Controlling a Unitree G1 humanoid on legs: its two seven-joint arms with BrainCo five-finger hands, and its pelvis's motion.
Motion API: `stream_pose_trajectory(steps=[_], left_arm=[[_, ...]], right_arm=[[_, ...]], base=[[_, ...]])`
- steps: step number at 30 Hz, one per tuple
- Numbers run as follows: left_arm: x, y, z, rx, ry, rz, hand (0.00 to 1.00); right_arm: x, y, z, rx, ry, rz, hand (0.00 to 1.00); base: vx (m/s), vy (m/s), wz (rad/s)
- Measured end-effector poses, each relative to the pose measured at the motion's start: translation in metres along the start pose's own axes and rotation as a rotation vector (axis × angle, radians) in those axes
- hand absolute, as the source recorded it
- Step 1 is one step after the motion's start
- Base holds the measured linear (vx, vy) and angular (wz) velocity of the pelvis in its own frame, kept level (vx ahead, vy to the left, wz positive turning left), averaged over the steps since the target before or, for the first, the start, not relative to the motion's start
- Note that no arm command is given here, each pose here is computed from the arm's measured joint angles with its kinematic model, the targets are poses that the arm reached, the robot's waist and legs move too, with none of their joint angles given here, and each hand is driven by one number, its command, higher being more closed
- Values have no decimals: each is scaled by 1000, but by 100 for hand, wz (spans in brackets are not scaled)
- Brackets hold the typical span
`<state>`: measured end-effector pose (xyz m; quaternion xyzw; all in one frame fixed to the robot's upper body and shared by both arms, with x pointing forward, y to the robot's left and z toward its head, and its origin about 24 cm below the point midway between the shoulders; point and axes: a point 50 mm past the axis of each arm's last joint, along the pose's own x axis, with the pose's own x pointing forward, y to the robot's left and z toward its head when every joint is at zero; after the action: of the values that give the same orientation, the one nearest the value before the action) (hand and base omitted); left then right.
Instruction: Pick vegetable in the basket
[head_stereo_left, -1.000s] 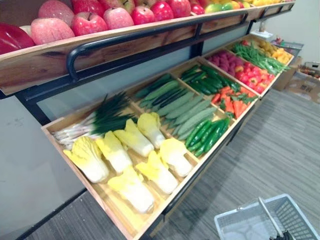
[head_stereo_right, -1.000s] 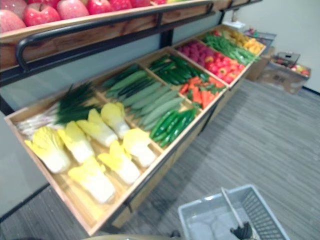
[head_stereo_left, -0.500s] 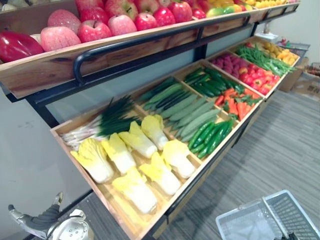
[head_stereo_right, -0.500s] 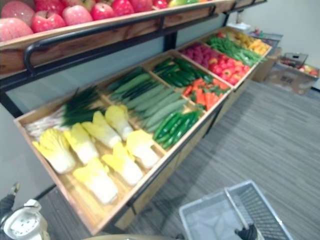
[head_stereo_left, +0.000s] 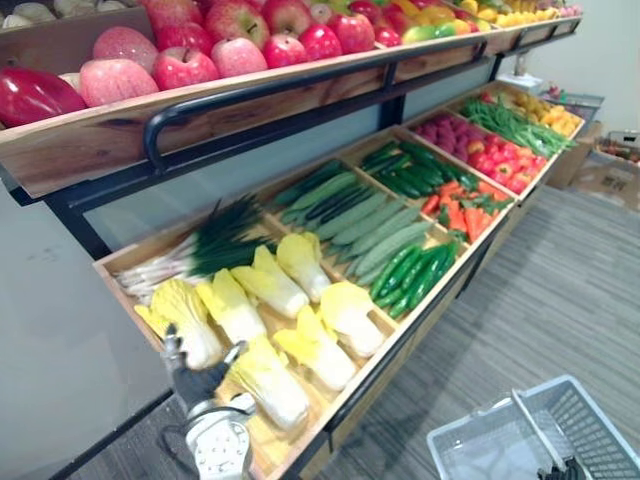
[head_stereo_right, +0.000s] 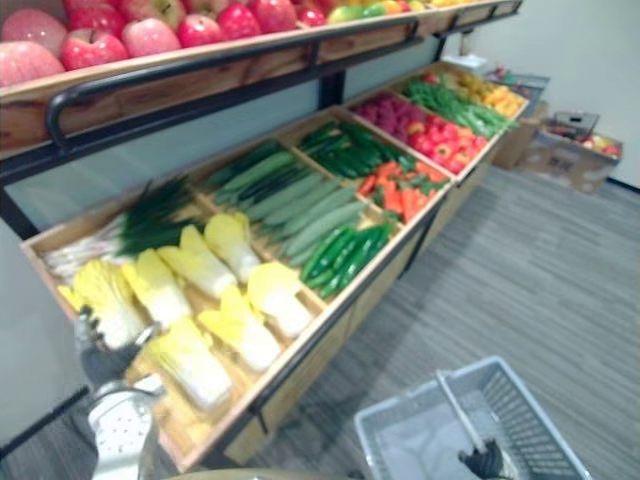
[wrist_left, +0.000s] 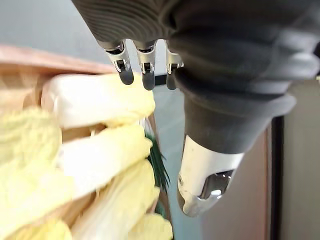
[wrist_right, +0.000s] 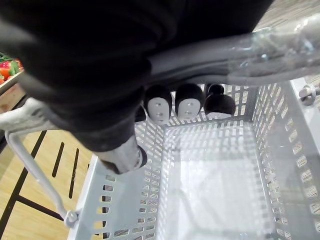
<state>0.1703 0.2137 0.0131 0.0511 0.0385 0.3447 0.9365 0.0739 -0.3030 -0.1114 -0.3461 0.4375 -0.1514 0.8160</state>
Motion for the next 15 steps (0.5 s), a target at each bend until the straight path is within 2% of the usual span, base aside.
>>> stream_pose_trajectory(steps=[7, 15], left_arm=[[-2, -13, 2, -4, -11, -111, 0], [-4, -13, 0, -6, 1, -113, 0]], right_arm=[[0, 4, 4, -44, -22, 22, 100], [-1, 3, 3, -46, -27, 16, 100]], base=[[4, -7, -6], [-6, -5, -8]])
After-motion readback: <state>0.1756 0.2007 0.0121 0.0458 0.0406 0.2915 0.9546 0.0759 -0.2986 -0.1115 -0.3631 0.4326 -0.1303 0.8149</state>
